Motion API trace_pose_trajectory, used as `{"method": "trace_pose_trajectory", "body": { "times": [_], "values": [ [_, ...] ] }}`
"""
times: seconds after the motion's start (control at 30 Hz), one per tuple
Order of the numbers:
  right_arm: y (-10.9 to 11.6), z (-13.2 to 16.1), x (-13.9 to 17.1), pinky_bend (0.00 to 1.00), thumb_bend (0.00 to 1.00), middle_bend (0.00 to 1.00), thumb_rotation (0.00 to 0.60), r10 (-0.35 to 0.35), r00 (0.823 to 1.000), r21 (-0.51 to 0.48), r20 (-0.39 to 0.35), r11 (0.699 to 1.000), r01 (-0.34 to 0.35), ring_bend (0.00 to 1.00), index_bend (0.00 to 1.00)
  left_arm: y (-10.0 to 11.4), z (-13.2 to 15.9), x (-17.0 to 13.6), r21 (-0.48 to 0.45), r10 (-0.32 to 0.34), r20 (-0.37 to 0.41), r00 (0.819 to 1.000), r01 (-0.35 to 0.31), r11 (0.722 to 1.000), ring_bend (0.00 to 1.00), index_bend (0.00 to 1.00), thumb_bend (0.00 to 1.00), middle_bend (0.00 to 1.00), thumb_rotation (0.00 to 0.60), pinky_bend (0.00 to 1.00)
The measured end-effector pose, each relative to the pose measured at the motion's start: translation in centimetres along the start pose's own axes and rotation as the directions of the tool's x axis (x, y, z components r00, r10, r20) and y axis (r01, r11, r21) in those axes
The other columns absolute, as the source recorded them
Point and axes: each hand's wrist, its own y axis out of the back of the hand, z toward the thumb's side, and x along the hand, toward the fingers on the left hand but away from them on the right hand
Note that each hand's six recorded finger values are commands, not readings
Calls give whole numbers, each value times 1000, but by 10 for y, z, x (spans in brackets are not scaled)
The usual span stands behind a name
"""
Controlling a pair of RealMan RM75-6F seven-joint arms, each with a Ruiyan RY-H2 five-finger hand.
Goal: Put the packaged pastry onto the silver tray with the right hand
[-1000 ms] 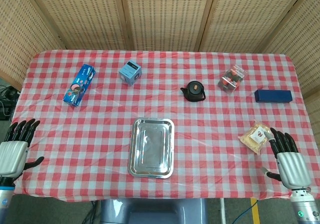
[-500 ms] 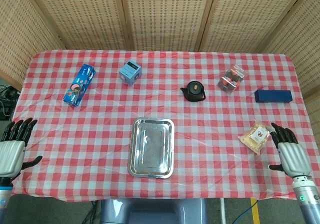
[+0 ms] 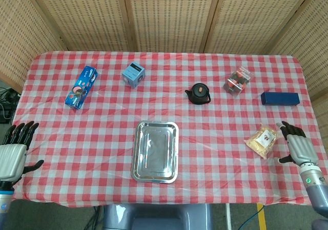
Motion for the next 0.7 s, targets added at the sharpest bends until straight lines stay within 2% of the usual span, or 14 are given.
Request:
{"method": "trace_pose_trajectory", "body": {
  "times": [0.27,0.7],
  "values": [
    [-10,-6,-18,0,65,0,600,32,999,-35,20,999,-31,0,0,-3,1,2,7,-9,-2,1000,9,1000,0,0,27,0,600,0],
    [-28,11,-44,0,65,0,600,77,997,-51,-5,996,-78,0,25,-4,2,2,11,-8,-6,1000,8,1000,0,0,28,0,600,0]
  ]
}}
